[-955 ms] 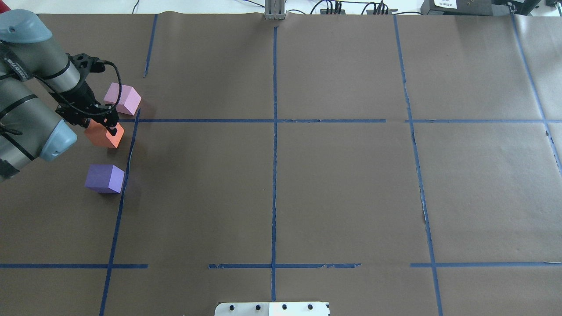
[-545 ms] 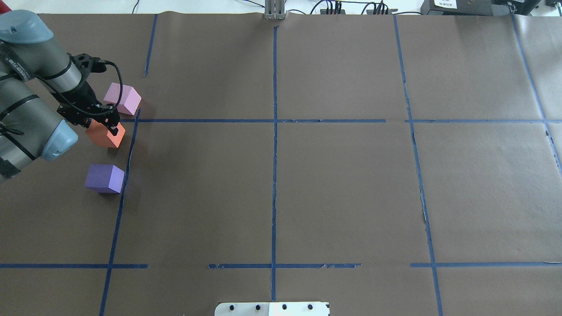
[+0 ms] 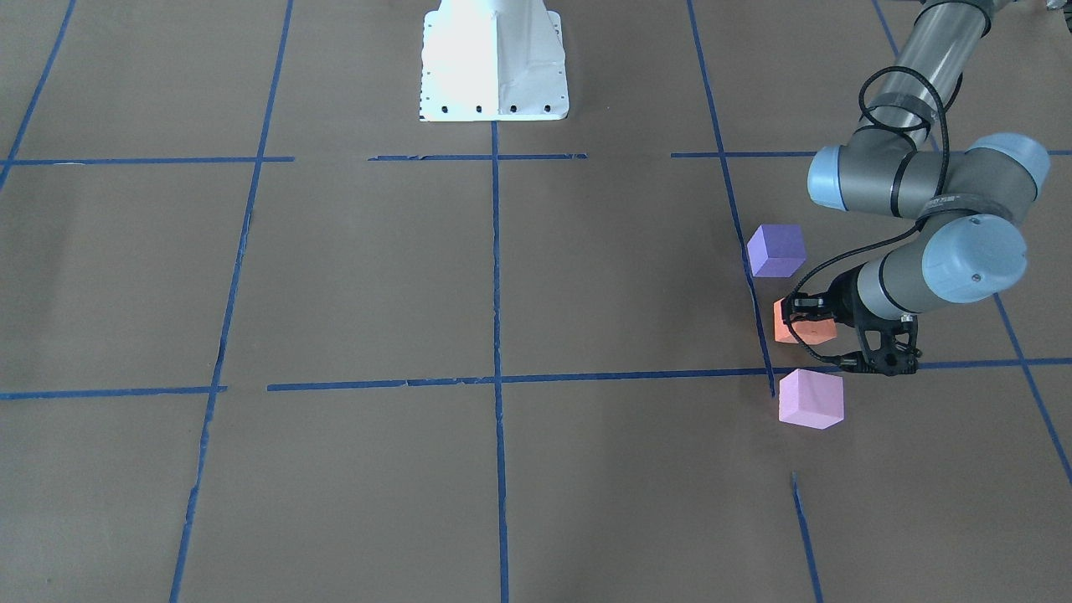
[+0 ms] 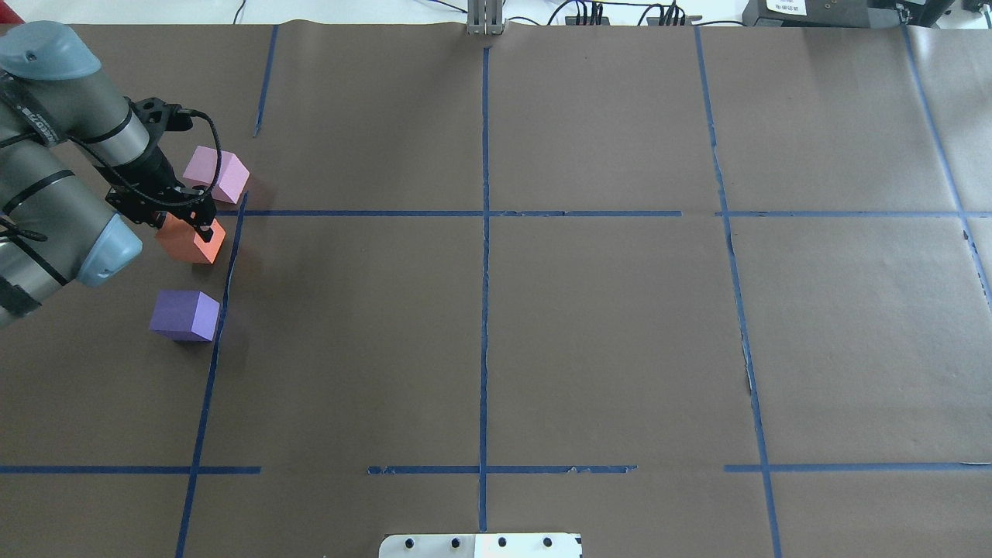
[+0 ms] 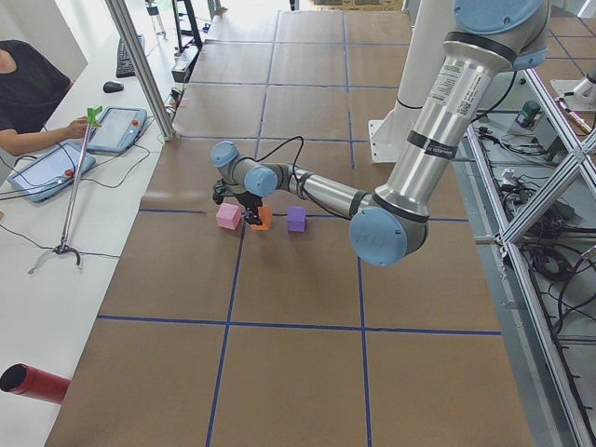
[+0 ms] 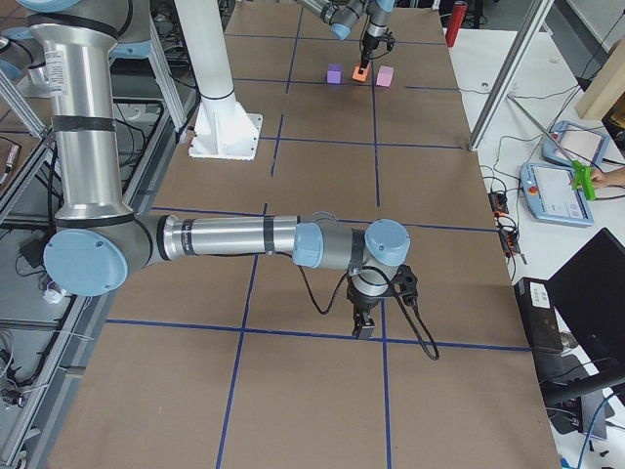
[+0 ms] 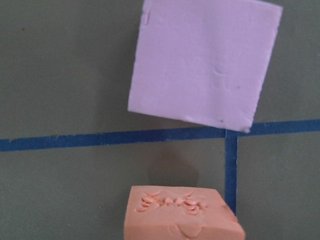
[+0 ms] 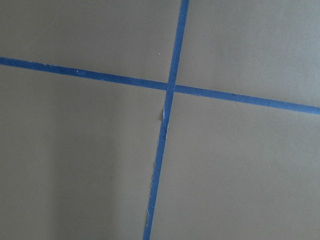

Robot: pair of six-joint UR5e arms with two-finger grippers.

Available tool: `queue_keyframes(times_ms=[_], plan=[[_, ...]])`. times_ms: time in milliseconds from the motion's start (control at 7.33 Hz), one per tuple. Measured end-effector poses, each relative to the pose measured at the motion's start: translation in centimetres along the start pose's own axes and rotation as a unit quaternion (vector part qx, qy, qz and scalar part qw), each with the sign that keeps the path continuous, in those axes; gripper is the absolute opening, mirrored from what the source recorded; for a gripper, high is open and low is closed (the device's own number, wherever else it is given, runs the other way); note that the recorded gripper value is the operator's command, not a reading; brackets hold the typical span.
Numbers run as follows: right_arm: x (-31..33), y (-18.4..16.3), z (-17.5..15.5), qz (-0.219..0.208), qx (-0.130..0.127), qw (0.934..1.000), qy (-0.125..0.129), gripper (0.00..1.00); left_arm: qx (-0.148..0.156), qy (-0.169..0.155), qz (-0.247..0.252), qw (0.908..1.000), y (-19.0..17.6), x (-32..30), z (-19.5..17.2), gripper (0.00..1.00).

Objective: Arrange blocks in a line
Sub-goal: 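Lower the orange cube between the pink and purple cubes, then open the left gripper and raise it off the orange cube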

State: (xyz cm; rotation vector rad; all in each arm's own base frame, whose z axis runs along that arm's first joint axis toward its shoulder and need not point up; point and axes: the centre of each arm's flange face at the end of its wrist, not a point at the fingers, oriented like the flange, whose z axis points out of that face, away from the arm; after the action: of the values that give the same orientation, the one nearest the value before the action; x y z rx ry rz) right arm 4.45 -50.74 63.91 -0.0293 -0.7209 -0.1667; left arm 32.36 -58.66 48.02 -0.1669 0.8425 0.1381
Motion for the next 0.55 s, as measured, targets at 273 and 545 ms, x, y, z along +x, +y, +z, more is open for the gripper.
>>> queue_keyframes(times_ms=[273,545], plan=[[0.00,0.00,0.00,0.000,0.000,1.0000,0.000,1.00,-0.003,0.000,0.000,1.0000,0.16,0.12,0.33,0.72],[0.01,0.00,0.01,0.000,0.000,1.0000,0.000,1.00,-0.004,0.000,0.000,1.0000,0.28,0.00,0.53,0.99]])
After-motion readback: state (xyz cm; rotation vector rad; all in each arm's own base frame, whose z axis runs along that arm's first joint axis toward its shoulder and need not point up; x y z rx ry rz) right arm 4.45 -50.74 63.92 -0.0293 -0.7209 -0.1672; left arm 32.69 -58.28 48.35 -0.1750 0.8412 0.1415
